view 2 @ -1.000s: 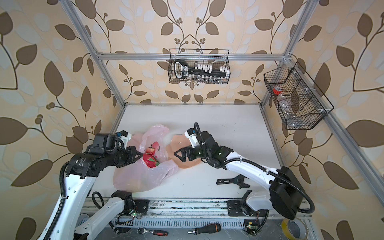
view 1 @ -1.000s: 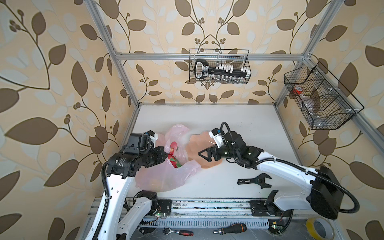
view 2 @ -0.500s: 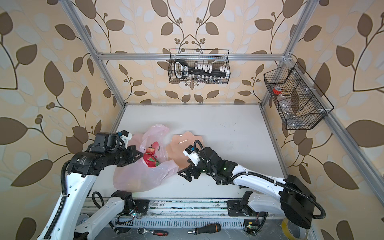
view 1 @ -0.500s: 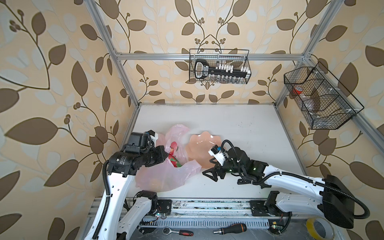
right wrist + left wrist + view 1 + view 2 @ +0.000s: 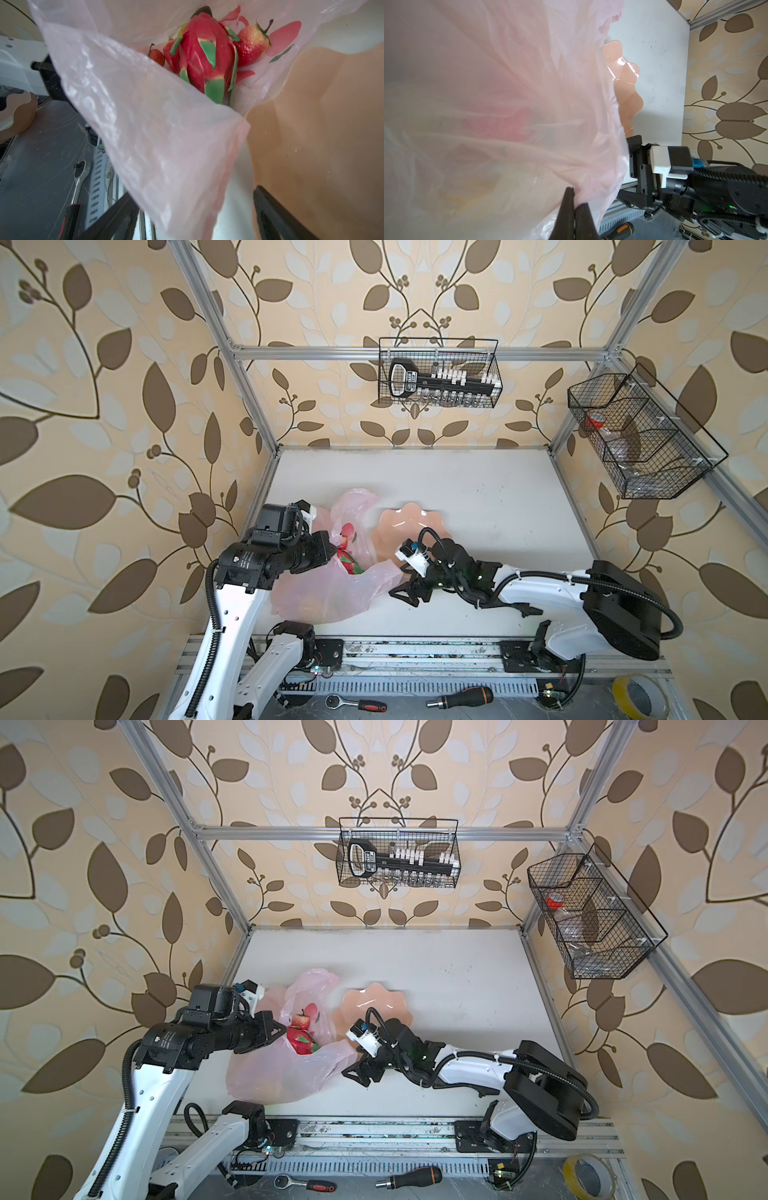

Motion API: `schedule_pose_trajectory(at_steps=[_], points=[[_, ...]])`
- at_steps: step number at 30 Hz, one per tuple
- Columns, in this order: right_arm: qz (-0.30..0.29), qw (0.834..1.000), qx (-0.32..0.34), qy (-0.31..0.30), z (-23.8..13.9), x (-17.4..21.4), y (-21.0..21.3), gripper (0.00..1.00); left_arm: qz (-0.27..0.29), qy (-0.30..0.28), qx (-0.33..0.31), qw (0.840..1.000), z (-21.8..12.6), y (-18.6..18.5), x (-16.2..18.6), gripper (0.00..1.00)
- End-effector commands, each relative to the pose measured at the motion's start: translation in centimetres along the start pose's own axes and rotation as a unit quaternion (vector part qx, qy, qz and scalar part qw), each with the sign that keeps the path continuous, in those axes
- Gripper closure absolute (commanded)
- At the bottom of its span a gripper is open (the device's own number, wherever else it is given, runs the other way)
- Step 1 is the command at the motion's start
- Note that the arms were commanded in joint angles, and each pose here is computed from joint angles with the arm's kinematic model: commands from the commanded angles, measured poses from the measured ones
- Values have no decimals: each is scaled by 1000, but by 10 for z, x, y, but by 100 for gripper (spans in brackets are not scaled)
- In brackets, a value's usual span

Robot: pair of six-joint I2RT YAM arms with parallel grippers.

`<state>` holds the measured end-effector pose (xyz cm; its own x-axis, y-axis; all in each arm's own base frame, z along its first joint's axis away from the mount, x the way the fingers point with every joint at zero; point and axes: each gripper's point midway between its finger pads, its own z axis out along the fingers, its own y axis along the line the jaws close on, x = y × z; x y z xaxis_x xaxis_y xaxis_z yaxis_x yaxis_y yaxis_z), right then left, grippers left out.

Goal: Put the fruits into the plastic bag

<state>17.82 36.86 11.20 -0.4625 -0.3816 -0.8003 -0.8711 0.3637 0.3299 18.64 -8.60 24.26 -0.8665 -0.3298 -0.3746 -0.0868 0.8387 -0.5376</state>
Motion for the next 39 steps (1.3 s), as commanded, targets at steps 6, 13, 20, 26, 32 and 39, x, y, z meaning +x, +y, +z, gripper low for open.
schedule_pose_trajectory(at_steps=[6,13,20,26,32,39], points=[[-38,998,-17,-52,12,-36,13,22,3,3,6,1000,0,-3,1,100],[-36,998,-29,-39,16,-31,17,75,-1,-2,-1,1000,0,-1,-2,100],[-60,997,-23,-32,17,-32,30,100,7,-17,-4,1000,-7,-8,-15,63],[-66,997,-21,-28,15,-32,35,100,28,-26,-22,999,-25,-23,-44,38],[-74,997,-16,-24,12,-33,37,100,56,-45,-27,997,-33,-44,-85,27],[-83,996,-16,-12,7,-32,39,100,111,-10,-51,992,-3,-56,-122,24]])
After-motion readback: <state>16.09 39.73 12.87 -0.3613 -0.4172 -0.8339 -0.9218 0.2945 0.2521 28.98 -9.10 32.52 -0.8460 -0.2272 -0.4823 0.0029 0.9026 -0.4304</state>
